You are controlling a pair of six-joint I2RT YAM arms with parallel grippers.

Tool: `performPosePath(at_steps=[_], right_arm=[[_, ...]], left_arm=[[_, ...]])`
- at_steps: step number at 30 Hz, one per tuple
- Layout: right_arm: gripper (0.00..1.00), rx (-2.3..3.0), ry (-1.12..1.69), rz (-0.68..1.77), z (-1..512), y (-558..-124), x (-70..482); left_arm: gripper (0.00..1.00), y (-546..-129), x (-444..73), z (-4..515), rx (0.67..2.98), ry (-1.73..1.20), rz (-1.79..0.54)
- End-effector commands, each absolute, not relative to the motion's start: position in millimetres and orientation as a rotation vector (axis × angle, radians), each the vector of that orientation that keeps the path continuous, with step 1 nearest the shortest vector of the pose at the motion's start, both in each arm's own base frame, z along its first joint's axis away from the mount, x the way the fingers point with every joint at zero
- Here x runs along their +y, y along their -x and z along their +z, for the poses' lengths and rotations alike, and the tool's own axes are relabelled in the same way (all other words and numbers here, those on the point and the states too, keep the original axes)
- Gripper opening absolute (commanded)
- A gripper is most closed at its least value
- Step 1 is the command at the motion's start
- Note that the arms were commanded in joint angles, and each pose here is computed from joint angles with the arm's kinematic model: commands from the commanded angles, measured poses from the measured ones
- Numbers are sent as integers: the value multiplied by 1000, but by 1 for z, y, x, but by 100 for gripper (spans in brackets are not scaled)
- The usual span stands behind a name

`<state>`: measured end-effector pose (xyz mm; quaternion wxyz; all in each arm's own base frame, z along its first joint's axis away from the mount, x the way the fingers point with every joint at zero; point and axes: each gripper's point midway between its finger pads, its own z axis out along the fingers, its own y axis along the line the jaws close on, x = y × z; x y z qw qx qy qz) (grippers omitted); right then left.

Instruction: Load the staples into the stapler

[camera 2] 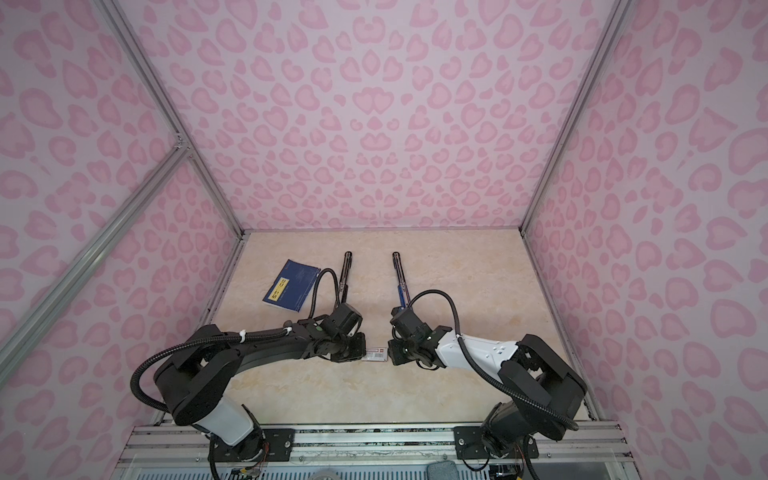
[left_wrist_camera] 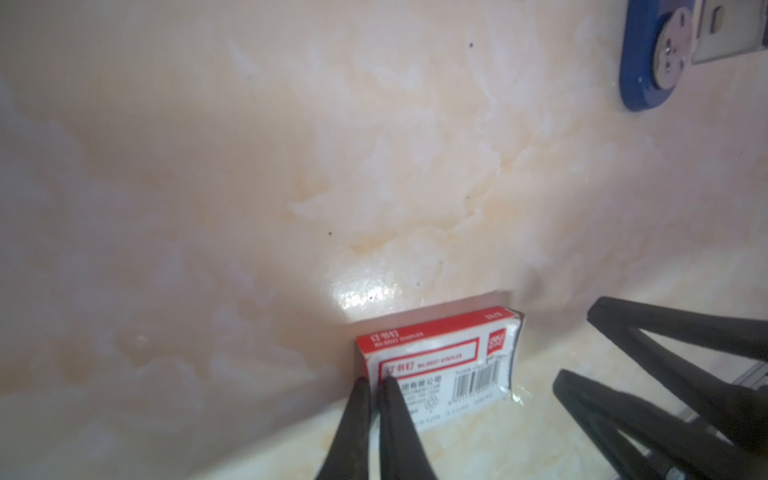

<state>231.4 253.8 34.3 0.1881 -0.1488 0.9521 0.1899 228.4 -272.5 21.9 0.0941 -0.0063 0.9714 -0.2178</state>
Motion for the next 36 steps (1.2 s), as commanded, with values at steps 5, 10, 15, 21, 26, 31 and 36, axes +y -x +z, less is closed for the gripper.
performPosePath(at_steps=[5,10,15,21,26,31,36], right_arm=[[47,2675,437,606,30,-234,274],[45,2711,428,553,20,-235,271],[38,2740,428,455,14,-232,256],[30,2739,397,427,18,-230,239],[24,2723,376,440,25,-231,235],[30,2696,376,501,35,-234,245],[39,2672,404,575,41,-234,260]], left_arm=[[13,-229,-275,23,2877,26,-663],[11,-229,-275,25,2871,24,-670],[9,-229,-275,24,2870,22,-667],[5,-228,-274,22,2876,22,-664],[5,-229,-275,23,2873,21,-669],[5,-230,-276,26,2867,16,-677],[6,-230,-276,27,2865,19,-678]])
